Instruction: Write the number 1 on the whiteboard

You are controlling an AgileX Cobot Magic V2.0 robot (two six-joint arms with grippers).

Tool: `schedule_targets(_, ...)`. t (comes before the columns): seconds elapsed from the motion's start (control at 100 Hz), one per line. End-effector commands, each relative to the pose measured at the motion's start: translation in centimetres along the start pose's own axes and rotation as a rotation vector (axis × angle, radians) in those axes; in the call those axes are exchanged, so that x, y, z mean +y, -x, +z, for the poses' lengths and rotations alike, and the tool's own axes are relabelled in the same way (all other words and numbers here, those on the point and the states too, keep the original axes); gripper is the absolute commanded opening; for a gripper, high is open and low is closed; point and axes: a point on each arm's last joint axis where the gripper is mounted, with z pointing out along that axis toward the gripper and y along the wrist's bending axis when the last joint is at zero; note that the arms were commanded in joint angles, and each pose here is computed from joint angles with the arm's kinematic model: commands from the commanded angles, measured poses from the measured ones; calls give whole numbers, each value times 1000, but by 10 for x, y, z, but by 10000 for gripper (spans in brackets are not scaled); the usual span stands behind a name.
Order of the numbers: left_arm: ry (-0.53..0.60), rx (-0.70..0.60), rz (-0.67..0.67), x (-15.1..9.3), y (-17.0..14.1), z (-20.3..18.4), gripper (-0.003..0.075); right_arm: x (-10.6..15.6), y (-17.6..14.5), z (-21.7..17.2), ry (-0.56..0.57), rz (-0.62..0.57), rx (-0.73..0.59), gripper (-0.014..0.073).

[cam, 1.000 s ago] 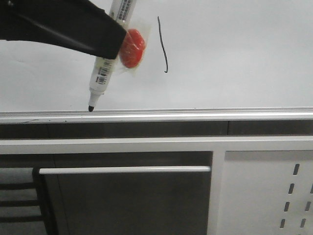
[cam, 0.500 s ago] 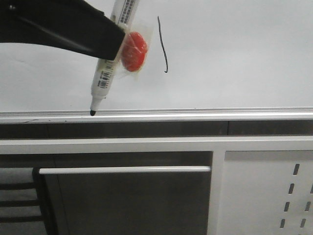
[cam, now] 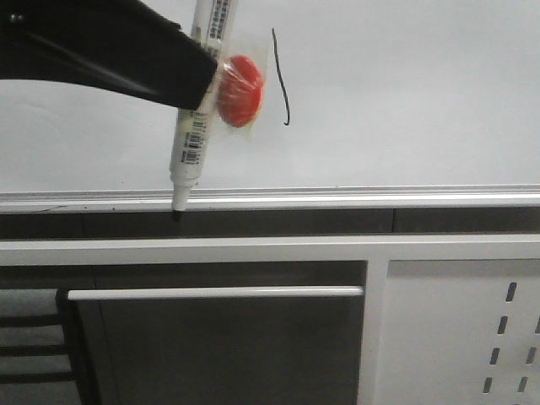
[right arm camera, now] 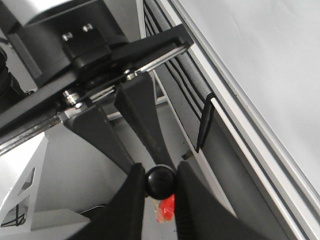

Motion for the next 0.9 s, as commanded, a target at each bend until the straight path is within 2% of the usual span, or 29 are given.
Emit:
schedule_targets(0.0, 78, -90, -55, 6, 17, -6, -20, -1, 14, -13, -13, 43, -86, 102)
schedule_targets(0.13, 116, -97, -83, 10, 17, -7, -20, -15, 11, -18, -65, 115, -87, 385)
schedule_targets(0.2, 164, -114, -113, 14, 18, -8, -21, -25, 9, -25, -111, 152, -97, 445)
schedule_targets(0.26, 220, -136, -136, 17, 19, -11, -21, -34, 6, -33, -159, 188, -108, 437)
schedule_targets(0.42, 460, -228, -253, 31, 16, -25, -20, -48, 2, -56, -263, 226, -145, 437)
schedule_targets(0.59, 668, -258, -307, 47, 13, -35, -20, -49, 2, -65, -293, 227, -166, 437)
schedule_targets(0.71, 733, -264, -307, 52, 16, -39, -20, -50, 3, -65, -301, 227, -173, 437)
schedule_targets(0.89, 749, -262, -302, 62, 25, -34, -20, -52, 4, -66, -318, 225, -192, 437)
